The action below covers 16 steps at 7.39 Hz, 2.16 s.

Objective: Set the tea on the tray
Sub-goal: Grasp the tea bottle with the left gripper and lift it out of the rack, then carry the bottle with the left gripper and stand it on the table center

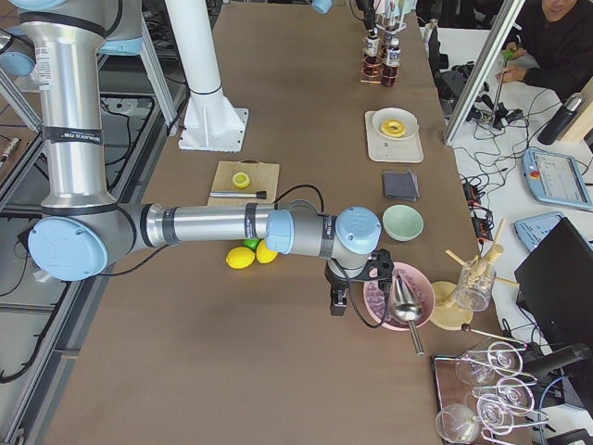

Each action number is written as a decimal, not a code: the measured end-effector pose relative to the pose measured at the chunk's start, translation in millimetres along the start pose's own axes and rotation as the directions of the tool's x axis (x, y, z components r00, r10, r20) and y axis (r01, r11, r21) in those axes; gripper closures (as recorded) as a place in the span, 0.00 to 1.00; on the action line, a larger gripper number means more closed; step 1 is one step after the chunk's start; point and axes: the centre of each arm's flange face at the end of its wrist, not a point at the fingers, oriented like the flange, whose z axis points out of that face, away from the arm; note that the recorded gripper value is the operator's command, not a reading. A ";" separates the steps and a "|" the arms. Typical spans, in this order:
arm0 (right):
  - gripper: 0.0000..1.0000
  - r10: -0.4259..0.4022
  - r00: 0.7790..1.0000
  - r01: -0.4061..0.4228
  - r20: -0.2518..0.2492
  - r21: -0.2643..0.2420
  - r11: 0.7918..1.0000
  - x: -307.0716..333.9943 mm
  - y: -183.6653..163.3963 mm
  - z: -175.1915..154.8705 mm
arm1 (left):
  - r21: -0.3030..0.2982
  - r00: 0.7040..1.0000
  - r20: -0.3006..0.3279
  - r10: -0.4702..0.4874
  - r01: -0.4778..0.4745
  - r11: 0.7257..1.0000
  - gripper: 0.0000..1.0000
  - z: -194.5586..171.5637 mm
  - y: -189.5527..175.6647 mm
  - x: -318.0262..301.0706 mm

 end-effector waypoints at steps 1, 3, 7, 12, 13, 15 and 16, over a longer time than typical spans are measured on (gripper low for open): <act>0.00 -0.001 1.000 0.001 0.000 0.001 1.000 -0.4 -0.4 -0.4 | 0.000 1.000 0.001 -0.001 0.001 1.000 1.00 0.7 -1.2 -0.4; 0.00 -0.002 1.000 0.002 0.000 0.002 1.000 -0.8 -1.1 -0.8 | 0.006 1.000 0.000 -0.004 0.004 1.000 1.00 -2.3 -5.1 -2.8; 0.00 -0.001 1.000 0.001 0.001 -0.001 1.000 0.2 -0.5 0.2 | -0.002 0.999 -0.031 -0.033 0.033 0.999 1.00 -86.2 -58.1 -23.4; 0.00 -0.006 1.000 0.006 -0.001 0.004 1.000 -1.4 -2.7 -1.5 | -0.021 0.995 -0.037 -0.096 0.095 0.995 1.00 -198.1 -33.3 47.1; 0.00 -0.007 1.000 0.007 -0.001 0.004 1.000 -1.6 -2.5 -1.6 | -0.027 0.991 -0.045 -0.129 0.128 0.991 1.00 -194.1 -25.9 80.3; 0.00 -0.008 1.000 0.008 -0.001 0.004 1.000 -1.9 -2.6 -1.9 | -0.050 0.984 -0.025 -0.174 0.173 0.984 1.00 -173.2 -17.6 197.9; 0.00 -0.008 1.000 0.008 -0.001 0.005 1.000 -2.0 -2.7 -2.0 | -0.060 0.983 -0.010 -0.184 0.183 0.981 1.00 -165.2 -17.5 273.8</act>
